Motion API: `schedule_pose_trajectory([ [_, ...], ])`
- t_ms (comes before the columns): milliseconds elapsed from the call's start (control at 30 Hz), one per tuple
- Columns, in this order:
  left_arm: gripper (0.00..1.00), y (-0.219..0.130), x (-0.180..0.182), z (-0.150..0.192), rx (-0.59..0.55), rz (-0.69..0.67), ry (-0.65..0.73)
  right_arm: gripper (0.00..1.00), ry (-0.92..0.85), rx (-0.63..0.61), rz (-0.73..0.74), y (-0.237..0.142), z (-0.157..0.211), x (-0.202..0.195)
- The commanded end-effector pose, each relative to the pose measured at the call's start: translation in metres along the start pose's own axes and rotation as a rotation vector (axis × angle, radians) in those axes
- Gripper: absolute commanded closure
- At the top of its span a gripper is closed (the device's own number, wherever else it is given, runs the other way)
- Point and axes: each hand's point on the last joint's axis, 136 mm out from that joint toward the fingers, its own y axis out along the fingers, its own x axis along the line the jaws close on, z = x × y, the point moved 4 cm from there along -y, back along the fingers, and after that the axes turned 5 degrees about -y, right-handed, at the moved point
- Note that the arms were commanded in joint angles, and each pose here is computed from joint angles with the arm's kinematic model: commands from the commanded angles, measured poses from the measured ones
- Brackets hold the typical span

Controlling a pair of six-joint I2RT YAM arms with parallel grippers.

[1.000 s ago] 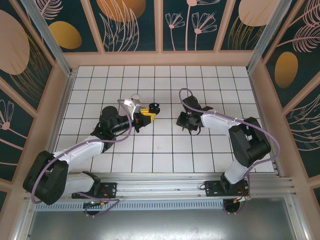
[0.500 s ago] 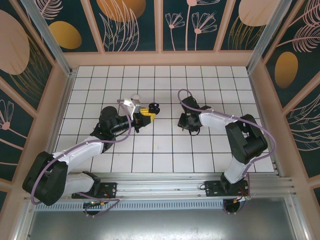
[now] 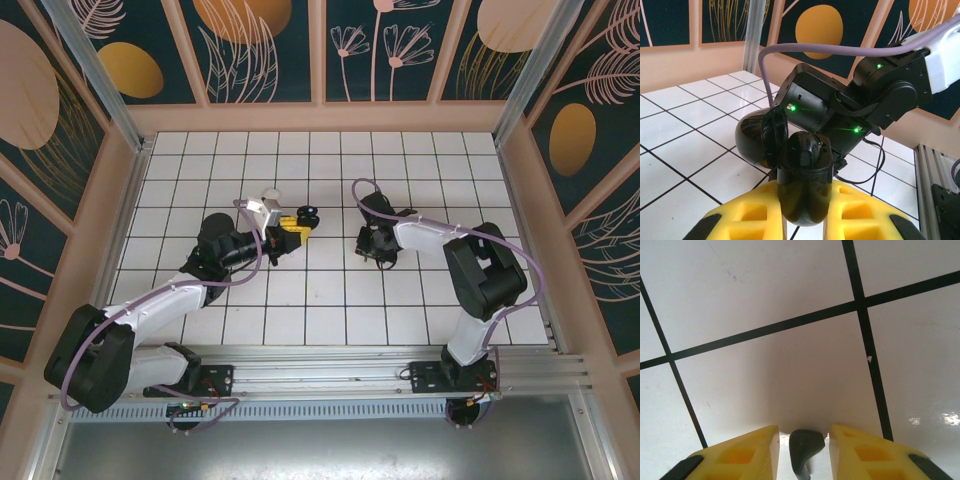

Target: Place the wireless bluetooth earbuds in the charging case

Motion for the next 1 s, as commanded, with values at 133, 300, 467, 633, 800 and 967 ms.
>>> schedule_pose_trajectory([
  [133, 0.95, -0.003, -0.004, -0.002, -0.014, 0.007, 0.017, 0.77, -0.016, 0.008, 0.006, 0.004, 0.0, 0.003],
  [300, 0.95, -0.002, -0.004, -0.002, -0.013, 0.006, 0.016, 0.82, -0.021, -0.006, 0.0, -0.002, -0.003, 0.006],
  [467, 0.95, -0.001, -0.004, -0.003, -0.014, 0.011, 0.014, 0.84, -0.03, -0.034, -0.013, -0.012, -0.011, 0.011],
  [633, 0.95, 0.002, -0.004, -0.006, -0.013, 0.023, 0.009, 0.84, -0.041, -0.071, -0.028, -0.029, -0.018, 0.015],
  [800, 0.95, 0.006, -0.004, -0.009, -0.017, 0.035, 0.001, 0.84, -0.038, -0.138, -0.051, -0.051, -0.025, 0.017],
  [967, 0.96, 0.011, -0.005, -0.009, -0.01, 0.041, -0.011, 0.85, -0.041, -0.19, -0.089, -0.07, -0.027, 0.018],
])
